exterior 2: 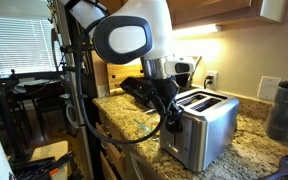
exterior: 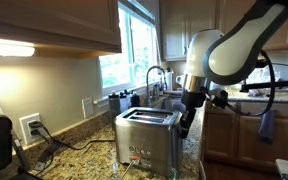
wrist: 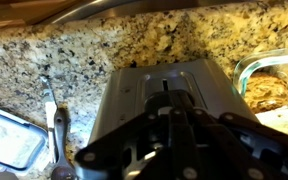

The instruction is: Put a slice of bread in the toaster and push the lever down

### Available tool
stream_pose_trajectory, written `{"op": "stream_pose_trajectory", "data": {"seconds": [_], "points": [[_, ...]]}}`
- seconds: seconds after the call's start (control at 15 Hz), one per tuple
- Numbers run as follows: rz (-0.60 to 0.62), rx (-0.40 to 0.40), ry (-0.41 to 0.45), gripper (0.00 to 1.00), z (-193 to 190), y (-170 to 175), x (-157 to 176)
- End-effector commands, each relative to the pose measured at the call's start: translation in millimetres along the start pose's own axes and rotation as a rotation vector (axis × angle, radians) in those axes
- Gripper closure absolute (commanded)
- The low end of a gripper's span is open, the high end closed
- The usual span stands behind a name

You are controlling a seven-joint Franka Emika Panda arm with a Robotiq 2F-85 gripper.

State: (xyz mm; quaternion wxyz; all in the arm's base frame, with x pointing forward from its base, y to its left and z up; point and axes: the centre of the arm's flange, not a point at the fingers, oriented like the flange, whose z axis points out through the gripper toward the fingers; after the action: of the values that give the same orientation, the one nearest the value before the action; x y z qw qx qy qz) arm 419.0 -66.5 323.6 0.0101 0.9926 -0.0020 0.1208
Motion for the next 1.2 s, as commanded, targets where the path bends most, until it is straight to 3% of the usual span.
{"op": "stream_pose_trajectory", "data": {"seconds": [0.0,0.73,1.13], "points": [[-0.031,0.006,0.028,0.97,19,4,-7],[-0.065,0.004,-0.007,0.97,81,-7,-23],[-0.028,0.023,-0.025,0.97,55,-3,-13]]}}
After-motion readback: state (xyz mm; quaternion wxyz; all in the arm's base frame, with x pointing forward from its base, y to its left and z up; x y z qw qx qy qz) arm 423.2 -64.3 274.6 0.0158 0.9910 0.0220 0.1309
